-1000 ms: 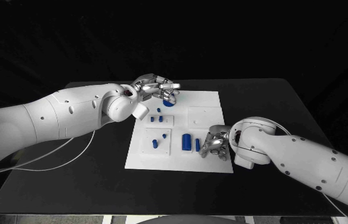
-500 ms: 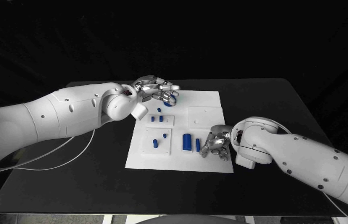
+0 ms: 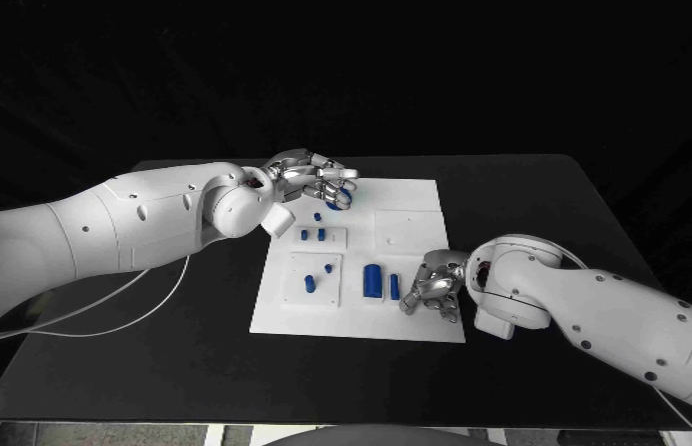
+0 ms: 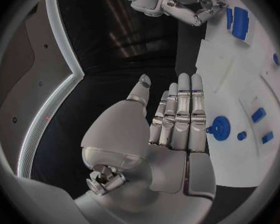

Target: Assemble the parts on the task board

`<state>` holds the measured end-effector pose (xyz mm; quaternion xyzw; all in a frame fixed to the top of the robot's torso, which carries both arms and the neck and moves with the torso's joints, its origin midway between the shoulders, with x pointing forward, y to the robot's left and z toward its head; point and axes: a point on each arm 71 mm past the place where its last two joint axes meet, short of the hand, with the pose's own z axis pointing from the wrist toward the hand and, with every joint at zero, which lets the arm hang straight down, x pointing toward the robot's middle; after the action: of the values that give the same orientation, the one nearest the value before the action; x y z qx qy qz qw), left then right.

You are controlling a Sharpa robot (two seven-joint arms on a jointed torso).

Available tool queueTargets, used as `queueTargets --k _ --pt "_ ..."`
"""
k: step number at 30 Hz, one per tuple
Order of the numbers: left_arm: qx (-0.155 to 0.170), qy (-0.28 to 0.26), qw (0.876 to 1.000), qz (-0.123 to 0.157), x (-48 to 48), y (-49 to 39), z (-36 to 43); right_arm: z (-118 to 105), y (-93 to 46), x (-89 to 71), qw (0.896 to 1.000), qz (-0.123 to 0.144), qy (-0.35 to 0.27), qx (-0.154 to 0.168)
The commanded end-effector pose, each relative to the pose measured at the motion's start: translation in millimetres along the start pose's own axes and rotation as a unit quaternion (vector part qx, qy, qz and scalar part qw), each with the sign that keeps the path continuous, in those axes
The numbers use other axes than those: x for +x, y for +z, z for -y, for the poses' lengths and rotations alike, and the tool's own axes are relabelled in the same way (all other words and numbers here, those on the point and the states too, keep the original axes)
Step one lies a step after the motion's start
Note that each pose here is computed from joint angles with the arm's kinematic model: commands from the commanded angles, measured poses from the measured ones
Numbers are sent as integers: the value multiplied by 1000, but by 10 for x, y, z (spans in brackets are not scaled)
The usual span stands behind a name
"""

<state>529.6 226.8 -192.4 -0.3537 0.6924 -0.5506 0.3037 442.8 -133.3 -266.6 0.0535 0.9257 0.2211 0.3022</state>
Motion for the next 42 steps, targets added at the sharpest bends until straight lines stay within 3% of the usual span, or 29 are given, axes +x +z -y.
queueTargets --k 1,11,42 --pt "2 -7 1000 -10 24 3 7 16 5 38 1000 -7 -5 -8" --pt "2 -8 1000 -11 24 1 6 16 -5 26 1000 5 3 -24" --pt "0 -7 1000 -8 15 3 3 64 19 -24 1000 10 8 -10"
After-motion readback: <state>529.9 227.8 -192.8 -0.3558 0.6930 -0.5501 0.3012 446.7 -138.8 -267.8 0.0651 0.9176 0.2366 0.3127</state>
